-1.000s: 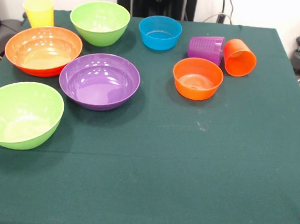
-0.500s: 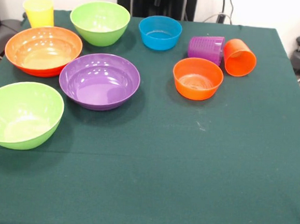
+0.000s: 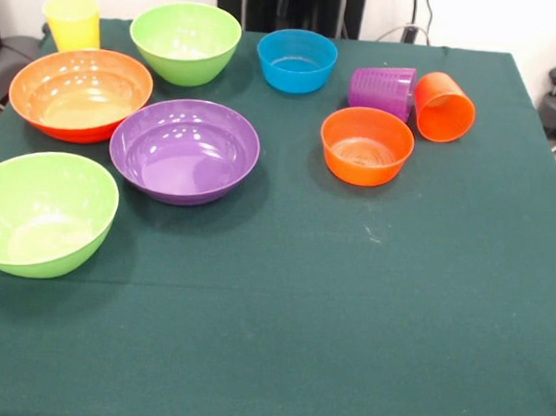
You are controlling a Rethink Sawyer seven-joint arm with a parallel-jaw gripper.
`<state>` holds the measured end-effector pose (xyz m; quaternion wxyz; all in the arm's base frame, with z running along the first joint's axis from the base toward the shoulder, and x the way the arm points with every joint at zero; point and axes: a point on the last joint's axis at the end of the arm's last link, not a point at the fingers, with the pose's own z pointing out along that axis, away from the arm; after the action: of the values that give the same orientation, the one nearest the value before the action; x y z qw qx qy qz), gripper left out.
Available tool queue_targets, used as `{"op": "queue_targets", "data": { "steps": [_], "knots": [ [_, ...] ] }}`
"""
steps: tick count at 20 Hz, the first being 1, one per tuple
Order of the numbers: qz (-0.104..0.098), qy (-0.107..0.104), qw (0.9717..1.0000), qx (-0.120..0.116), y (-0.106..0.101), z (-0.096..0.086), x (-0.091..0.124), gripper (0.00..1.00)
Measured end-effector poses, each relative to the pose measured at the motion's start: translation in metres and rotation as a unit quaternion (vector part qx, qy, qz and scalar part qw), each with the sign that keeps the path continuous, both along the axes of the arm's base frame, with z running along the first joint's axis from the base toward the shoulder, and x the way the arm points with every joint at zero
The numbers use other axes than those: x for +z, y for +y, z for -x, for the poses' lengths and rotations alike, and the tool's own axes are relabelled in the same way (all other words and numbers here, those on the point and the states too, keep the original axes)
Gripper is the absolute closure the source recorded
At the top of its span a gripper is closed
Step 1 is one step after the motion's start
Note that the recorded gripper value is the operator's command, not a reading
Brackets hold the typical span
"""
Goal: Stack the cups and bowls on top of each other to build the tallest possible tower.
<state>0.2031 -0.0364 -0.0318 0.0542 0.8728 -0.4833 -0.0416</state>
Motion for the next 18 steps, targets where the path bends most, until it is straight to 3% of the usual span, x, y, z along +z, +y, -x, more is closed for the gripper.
{"op": "queue_targets", "data": {
  "steps": [11, 18],
  "knots": [
    [0.012, -0.03, 0.9983, -0.048, -0.029, 0.004, -0.008, 0.0],
    [0.018, -0.052, 0.997, -0.053, -0.041, 0.0, -0.008, 0.0]
  ]
}}
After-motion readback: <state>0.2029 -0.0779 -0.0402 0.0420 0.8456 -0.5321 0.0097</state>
